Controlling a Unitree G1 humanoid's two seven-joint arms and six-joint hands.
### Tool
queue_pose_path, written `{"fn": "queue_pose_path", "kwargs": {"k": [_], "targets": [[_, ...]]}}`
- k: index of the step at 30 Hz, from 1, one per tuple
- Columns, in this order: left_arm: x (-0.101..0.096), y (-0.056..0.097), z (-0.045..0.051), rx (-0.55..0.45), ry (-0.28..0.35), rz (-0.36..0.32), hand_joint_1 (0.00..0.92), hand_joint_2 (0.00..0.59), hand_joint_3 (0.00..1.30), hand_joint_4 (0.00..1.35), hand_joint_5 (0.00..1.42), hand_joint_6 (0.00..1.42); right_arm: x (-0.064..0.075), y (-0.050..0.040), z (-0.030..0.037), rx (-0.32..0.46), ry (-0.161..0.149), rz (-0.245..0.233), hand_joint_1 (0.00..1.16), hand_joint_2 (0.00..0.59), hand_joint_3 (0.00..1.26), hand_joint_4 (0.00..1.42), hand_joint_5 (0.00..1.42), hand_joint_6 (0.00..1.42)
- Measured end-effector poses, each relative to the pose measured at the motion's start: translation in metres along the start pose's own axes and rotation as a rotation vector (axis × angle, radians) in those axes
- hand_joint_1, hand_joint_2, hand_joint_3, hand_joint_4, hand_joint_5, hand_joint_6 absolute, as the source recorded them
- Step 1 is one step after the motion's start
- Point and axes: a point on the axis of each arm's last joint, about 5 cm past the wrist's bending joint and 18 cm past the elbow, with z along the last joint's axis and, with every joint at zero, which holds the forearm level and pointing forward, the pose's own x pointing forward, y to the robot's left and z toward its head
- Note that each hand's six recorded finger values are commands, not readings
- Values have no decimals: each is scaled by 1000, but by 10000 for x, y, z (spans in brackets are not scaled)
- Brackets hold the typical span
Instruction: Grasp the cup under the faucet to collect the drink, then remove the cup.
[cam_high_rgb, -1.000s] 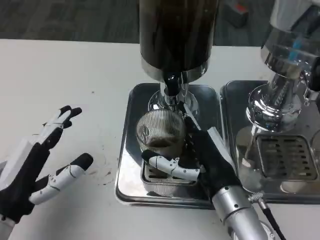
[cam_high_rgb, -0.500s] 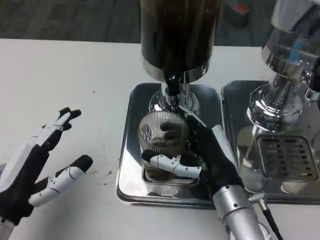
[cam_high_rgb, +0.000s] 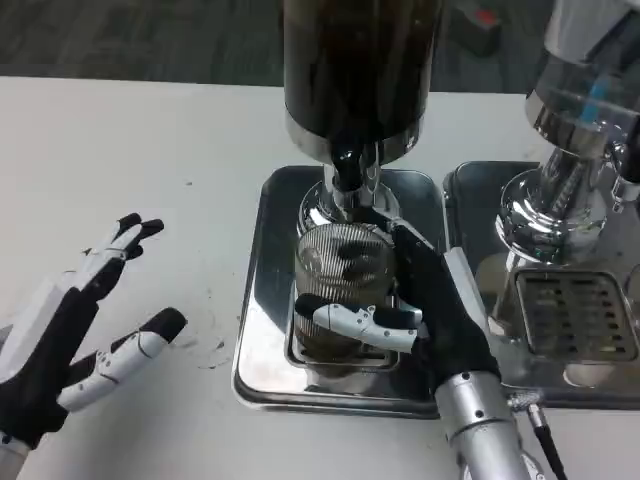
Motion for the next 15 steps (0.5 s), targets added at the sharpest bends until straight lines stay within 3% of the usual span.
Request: {"fn": "queue_pose_path", "kwargs": {"k": [15], "targets": [[51, 4, 9, -9, -13, 9, 0, 173, 127, 0, 144, 40, -33, -3, -2, -22, -9, -17, 1030, 234, 264, 509, 766, 1144]]}}
